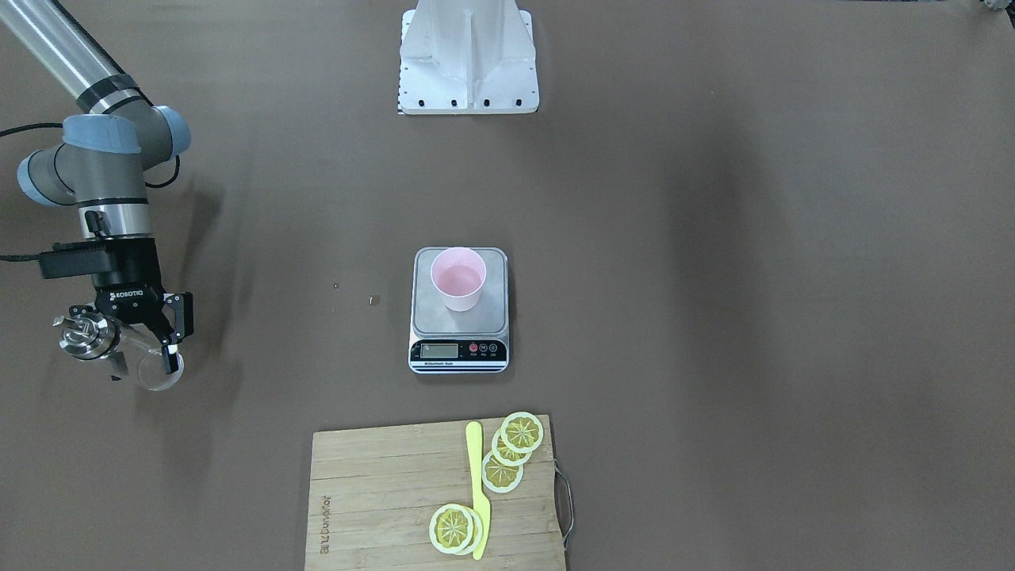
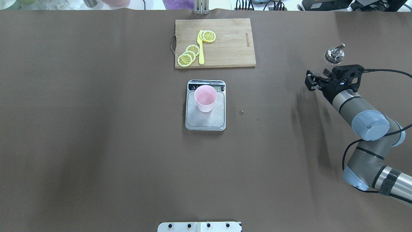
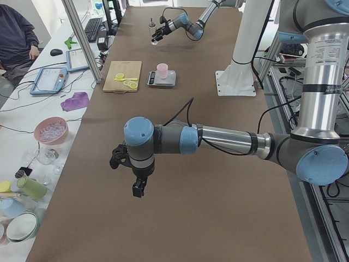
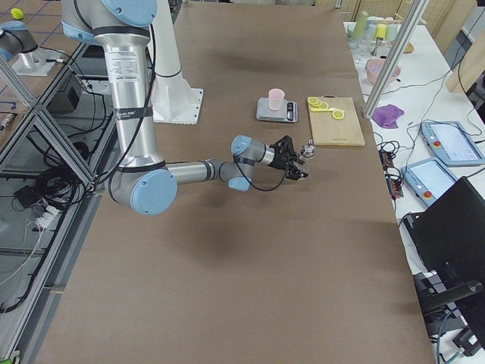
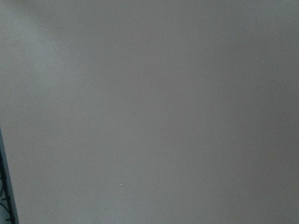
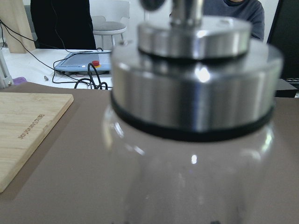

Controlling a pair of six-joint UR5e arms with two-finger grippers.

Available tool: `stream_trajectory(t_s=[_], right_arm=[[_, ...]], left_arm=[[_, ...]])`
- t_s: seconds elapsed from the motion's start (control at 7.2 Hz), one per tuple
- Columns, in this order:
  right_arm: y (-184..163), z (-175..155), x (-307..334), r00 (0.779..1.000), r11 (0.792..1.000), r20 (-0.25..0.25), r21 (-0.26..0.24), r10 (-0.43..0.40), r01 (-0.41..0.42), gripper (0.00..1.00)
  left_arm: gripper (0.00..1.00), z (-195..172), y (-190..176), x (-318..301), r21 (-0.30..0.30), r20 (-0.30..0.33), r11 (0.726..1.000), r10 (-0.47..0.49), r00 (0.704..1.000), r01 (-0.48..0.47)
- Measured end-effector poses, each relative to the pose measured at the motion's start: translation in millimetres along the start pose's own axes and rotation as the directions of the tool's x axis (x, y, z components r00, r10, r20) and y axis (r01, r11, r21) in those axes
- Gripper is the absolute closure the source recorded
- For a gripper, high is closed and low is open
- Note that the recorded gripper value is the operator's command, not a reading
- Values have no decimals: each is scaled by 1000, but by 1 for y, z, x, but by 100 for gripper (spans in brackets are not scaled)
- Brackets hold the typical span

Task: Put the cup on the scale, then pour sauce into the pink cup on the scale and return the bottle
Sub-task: 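Lift the sauce bottle with the right gripper toward the scale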

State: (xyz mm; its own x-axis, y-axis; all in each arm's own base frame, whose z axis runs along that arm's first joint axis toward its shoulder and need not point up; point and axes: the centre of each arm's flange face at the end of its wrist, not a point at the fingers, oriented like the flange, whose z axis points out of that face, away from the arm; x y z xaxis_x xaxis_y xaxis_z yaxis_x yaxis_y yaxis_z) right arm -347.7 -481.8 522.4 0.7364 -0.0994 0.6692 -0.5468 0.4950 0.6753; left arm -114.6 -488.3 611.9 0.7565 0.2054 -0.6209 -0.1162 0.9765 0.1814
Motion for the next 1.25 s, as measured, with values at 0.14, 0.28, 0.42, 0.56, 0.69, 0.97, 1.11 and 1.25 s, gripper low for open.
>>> stream_trajectory(t_s=[0.14,0.28,0.42,0.56,0.69,0.97,1.11,1.25], right_arm=[[-2,-6,-14,999,999,-8,10,-50,50,100],[-4,-14,-32,995,995,-9,26,-95,95,100],[-4,-19,-47,992,992,-19,26,-125,126,100],[-8,-23,-65,986,987,-51,9,-157,158,100],[-19,-31,-82,975,981,-100,-22,-196,195,100],[-37,-49,-104,950,965,-170,-82,-260,250,100],[-41,-55,-111,942,960,-186,-92,-278,265,100],[-43,-57,-117,935,955,-200,-99,-293,278,100]], left_arm=[[2,1,1,-1,-3,-1,1000,-3,1000,3],[2,3,3,-2,-7,-2,1000,-7,1000,7],[2,6,6,-3,-11,-3,1000,-11,1000,11],[2,7,8,-4,-14,-4,1000,-13,1000,13],[2,8,9,-4,-15,-4,1000,-14,1000,14],[2,8,12,-4,-15,-9,999,-41,999,41],[2,7,15,-1,-10,-25,997,-83,996,82],[2,6,16,2,-4,-41,993,-115,993,115]])
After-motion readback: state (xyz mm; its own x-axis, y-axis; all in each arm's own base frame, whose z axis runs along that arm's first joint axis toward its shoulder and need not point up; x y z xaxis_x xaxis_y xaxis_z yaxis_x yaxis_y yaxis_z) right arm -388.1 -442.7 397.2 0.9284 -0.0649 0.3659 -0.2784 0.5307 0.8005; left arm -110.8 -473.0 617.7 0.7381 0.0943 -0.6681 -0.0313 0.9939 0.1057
